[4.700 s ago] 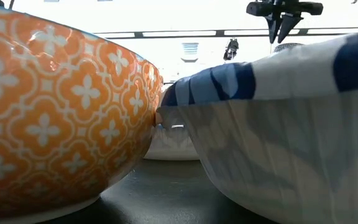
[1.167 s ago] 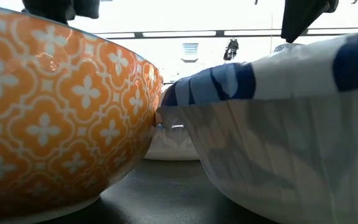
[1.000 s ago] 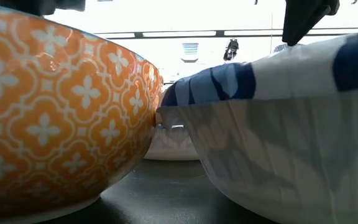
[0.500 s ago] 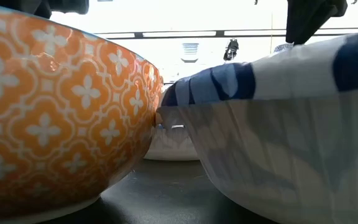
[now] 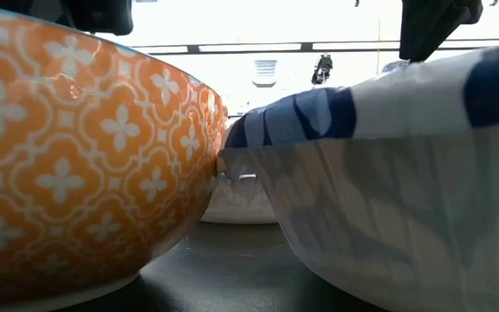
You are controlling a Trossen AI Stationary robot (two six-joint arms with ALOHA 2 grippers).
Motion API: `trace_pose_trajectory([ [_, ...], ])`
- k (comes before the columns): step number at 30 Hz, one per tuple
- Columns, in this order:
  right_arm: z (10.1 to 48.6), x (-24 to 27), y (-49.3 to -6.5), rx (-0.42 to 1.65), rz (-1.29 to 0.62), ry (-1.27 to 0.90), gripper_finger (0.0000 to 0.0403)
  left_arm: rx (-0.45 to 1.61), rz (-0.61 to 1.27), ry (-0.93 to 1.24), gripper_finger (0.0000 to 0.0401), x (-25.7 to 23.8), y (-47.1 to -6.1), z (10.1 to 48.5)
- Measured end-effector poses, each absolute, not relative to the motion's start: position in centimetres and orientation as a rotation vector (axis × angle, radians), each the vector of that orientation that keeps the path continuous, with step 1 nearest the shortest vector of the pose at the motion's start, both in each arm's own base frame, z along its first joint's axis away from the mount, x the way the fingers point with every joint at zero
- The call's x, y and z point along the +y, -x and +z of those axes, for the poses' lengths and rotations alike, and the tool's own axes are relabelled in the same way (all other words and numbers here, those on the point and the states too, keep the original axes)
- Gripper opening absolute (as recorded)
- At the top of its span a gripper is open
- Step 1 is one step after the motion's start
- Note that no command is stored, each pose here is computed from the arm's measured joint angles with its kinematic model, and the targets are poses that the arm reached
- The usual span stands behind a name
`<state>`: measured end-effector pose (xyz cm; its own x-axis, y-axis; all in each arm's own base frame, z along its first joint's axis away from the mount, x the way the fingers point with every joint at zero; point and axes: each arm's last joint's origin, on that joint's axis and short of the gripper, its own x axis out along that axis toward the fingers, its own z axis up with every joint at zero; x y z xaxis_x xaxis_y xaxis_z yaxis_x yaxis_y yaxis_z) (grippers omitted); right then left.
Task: Place and stack bowls onto a shelf
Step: Stack the light blue bowl on top of the red bowl on the shelf
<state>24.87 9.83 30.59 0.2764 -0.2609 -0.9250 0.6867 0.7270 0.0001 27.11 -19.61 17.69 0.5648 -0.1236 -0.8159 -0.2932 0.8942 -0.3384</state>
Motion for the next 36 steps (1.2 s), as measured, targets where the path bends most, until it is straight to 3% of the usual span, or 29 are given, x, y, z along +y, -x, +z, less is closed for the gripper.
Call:
trace_pose_trajectory([
  [8,30.6,9.8,-24.9,1.124,-0.663,-0.445,0.0160,0.950,0.074,0.504,0.0144,-20.1,-27.7,17.3],
  [22,30.6,9.8,-24.9,1.128,-0.653,-0.433,0.0162,1.027,0.029,0.537,0.0011,-20.7,-28.1,15.5],
  [30,30.6,9.8,-24.9,1.127,-0.651,-0.430,0.0155,1.008,0.004,0.558,0.0005,-20.7,-28.2,16.1],
  [36,30.6,10.0,-25.1,1.123,-0.612,-0.441,0.0160,0.926,-0.041,0.550,0.0003,-19.8,-28.0,18.8],
])
